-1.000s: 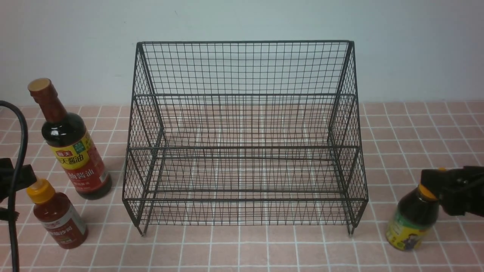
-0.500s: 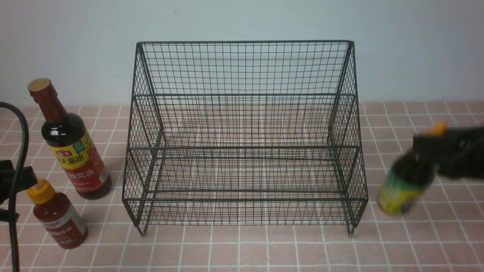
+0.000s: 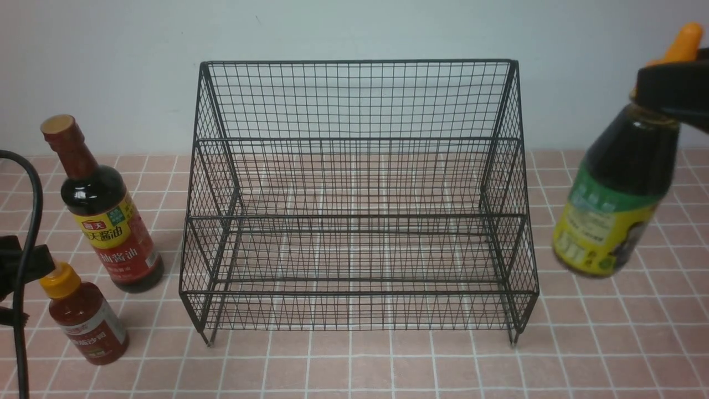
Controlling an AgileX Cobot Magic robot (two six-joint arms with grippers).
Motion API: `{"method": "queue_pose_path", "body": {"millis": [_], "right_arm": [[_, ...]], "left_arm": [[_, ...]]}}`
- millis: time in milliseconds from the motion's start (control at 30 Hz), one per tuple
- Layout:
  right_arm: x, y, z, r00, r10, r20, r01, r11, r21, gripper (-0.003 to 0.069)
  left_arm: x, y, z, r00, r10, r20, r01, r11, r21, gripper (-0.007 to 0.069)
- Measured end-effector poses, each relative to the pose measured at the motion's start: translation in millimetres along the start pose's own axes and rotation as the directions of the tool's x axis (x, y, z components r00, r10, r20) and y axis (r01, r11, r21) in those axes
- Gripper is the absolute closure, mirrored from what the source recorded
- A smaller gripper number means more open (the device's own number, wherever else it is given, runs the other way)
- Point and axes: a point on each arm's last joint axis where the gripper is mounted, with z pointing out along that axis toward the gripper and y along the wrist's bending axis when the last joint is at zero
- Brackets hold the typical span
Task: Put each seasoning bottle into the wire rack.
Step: Use the right arm to put the condiment bottle back on the shelf
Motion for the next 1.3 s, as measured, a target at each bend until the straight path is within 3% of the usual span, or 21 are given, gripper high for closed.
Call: {"method": "queue_pose_path", "body": {"millis": [233, 433, 833, 1300], "right_arm": [[5, -17, 30, 0.998, 0.061, -0.034, -0.063, 0.996, -0.056, 0.0367], [16, -17, 72, 0.996, 0.029, -0.089, -0.038, 0.993, -0.108, 0.0367], [43, -19, 134, 0.983, 0.010, -0.181, -0.028, 0.995, -0.096, 0.0367], [59, -22, 141, 0.953, -0.086, -0.291, 0.048, 0.989, -0.138, 0.0367]], "left_arm": [[2, 0, 0, 1.000, 0.000, -0.020, 0.000, 1.000, 0.001, 0.0608], [2, 0, 0, 1.000, 0.000, -0.027, 0.000, 1.000, 0.001, 0.0608], [5, 0, 0, 0.999, 0.000, -0.052, 0.000, 1.000, 0.002, 0.0608], [7, 0, 0, 0.996, 0.029, -0.080, -0.029, 1.000, 0.005, 0.0608]]}}
